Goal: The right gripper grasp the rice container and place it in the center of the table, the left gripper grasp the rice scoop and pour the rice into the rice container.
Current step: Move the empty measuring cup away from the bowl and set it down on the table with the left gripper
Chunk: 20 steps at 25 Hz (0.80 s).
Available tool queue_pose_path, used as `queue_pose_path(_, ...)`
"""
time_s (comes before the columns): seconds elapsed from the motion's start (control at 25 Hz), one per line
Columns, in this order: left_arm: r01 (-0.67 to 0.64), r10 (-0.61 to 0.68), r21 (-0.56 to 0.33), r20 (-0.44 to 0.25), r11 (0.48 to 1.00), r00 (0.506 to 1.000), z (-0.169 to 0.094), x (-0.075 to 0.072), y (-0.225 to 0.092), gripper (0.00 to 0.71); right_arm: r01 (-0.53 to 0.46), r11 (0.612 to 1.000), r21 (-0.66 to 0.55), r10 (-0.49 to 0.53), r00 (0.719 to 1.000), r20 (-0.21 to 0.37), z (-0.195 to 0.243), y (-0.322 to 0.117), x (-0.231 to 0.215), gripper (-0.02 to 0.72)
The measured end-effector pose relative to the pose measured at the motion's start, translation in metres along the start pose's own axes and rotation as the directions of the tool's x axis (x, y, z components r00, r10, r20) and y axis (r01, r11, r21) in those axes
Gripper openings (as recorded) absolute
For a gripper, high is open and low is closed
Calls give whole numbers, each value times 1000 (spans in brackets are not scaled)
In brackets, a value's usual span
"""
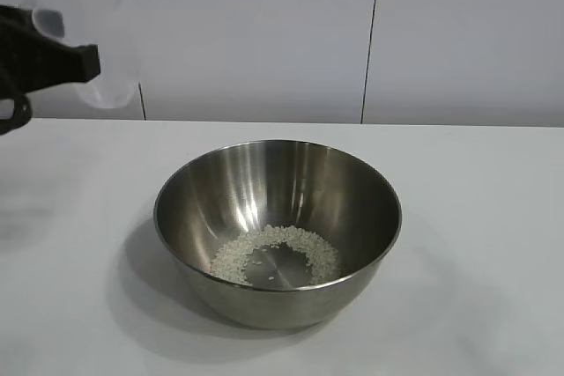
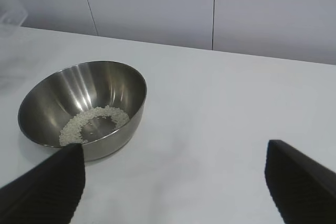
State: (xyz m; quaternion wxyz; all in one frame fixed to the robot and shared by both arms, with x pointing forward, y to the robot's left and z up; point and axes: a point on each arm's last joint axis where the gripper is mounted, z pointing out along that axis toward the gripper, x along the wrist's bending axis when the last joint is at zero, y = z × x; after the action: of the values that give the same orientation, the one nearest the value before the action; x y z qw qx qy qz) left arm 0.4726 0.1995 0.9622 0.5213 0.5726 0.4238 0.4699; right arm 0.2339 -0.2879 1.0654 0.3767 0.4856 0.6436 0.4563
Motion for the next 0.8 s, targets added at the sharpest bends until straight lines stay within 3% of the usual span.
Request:
queue_pose_path(0.16,-38,36,91,25,995,999,-4,11,-14,3,0,1000,-1,0,1000,0,0,0,0,638)
queue_pose_path(0.32,-82,75,122,57,989,996,2,16,-30,3,0,1000,-2,0,1000,0,0,0,0,638)
queue_pose_path(0.56,-90,61,267,114,960,992,10,9,-78,3,0,1000,-3,0,1000,0,0,0,0,638)
queue_pose_path(0.8,-129,69,338,185,932,980,11,2,-103,3,0,1000,-5,0,1000,1,0,0,0,638)
